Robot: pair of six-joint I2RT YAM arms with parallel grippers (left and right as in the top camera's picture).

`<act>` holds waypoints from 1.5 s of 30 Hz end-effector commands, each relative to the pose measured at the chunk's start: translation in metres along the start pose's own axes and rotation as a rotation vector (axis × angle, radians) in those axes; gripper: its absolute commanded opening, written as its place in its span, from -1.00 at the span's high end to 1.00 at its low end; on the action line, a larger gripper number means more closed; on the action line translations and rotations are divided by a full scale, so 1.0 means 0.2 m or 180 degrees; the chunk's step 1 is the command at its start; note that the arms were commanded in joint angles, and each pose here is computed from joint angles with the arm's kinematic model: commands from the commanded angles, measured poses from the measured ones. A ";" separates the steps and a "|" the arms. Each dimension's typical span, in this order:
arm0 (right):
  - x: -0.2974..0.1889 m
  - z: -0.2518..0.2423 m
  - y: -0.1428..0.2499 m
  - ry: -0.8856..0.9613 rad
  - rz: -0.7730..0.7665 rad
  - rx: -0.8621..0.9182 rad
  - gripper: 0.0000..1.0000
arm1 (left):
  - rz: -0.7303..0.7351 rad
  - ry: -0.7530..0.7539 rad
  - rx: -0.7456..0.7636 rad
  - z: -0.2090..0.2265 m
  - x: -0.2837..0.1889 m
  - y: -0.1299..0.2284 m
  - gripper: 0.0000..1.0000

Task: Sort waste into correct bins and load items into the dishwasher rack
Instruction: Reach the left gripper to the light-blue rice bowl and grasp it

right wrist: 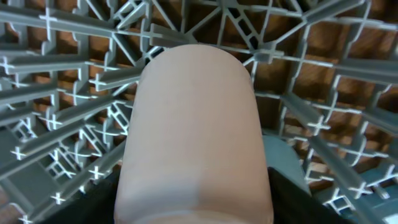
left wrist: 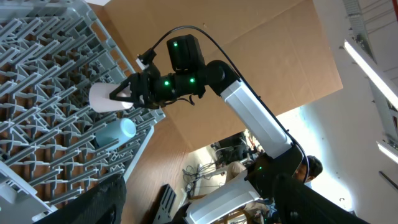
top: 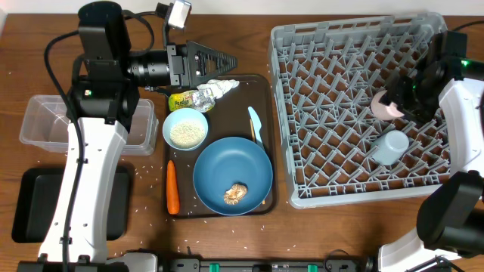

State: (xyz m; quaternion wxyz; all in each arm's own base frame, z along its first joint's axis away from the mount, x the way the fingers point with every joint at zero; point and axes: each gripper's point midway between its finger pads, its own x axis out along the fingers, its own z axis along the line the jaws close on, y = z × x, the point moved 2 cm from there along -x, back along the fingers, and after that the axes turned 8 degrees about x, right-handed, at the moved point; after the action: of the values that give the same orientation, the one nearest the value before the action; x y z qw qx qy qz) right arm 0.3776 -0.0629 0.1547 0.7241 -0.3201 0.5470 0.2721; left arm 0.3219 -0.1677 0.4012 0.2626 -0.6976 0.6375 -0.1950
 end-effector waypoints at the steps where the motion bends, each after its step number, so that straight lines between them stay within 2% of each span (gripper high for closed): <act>1: -0.03 -0.01 -0.02 0.0030 -0.0087 0.0035 -0.52 | -0.0004 0.0002 0.0093 -0.01 0.00 -0.01 -0.53; 3: -0.03 0.01 -0.02 -0.0015 -0.0071 0.0033 -0.73 | -0.0004 0.0002 0.0096 -0.01 0.00 -0.01 -0.53; 4: -0.03 0.02 -0.01 -0.0070 -0.0058 0.0029 -0.75 | -0.0004 0.0002 0.0117 -0.01 0.00 -0.01 -0.53; 9: -0.07 0.09 -0.02 -0.0311 -0.0033 -0.0089 -0.68 | -0.0003 0.0001 0.0265 0.00 0.00 -0.01 -0.55; 13: -0.20 0.18 -0.03 -0.0617 -0.0124 -0.0367 -0.63 | -0.0011 -0.0109 0.0262 0.05 0.01 0.00 -0.52; 16: -0.36 0.25 -0.02 -0.0895 -0.0301 -0.0569 -0.64 | -0.0073 -0.0823 0.0027 0.25 -0.01 0.06 -0.52; 19: -0.54 0.32 0.01 -0.1173 -0.0539 -0.0759 -0.72 | 0.0067 -0.2224 -0.0352 0.54 -0.11 0.21 -0.44; 21: -0.65 0.34 0.05 -0.1301 -0.0674 -0.0834 -0.83 | 0.0263 -0.3032 -0.0487 0.66 -0.19 0.32 -0.40; 23: -0.74 0.36 0.09 -0.1387 -0.0787 -0.0894 -0.89 | 0.0482 -0.3465 -0.0481 0.68 -0.21 0.41 -0.38; 28: -0.83 0.38 0.17 -0.1474 -0.0828 -0.0994 -0.90 | 0.1012 -0.4118 -0.0532 0.70 -0.25 0.59 -0.36; 33: -0.80 0.39 0.24 -0.1447 -0.0664 -0.1038 -0.93 | 0.1483 -0.4383 -0.1177 0.74 -0.32 0.86 -0.29; 36: -0.80 0.38 0.24 -0.1423 -0.0672 -0.1030 -0.98 | 0.1617 -0.4438 -0.1297 0.79 -0.35 0.96 -0.28; 39: -0.80 0.39 0.23 -0.1445 -0.0683 -0.1038 -0.99 | 0.1449 -0.4426 -0.1239 0.87 -0.34 0.94 -0.29; 45: -0.80 0.39 0.24 -0.1436 -0.0669 -0.1036 -0.90 | 0.1126 -0.4283 -0.0695 0.98 -0.27 0.78 -0.27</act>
State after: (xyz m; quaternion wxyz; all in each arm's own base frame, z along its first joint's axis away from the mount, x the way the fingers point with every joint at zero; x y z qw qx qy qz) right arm 0.3506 0.0163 0.3167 0.7937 -0.4157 0.2891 0.3371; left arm 0.3031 -0.1012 0.1550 0.5317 -0.5825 0.4627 0.4048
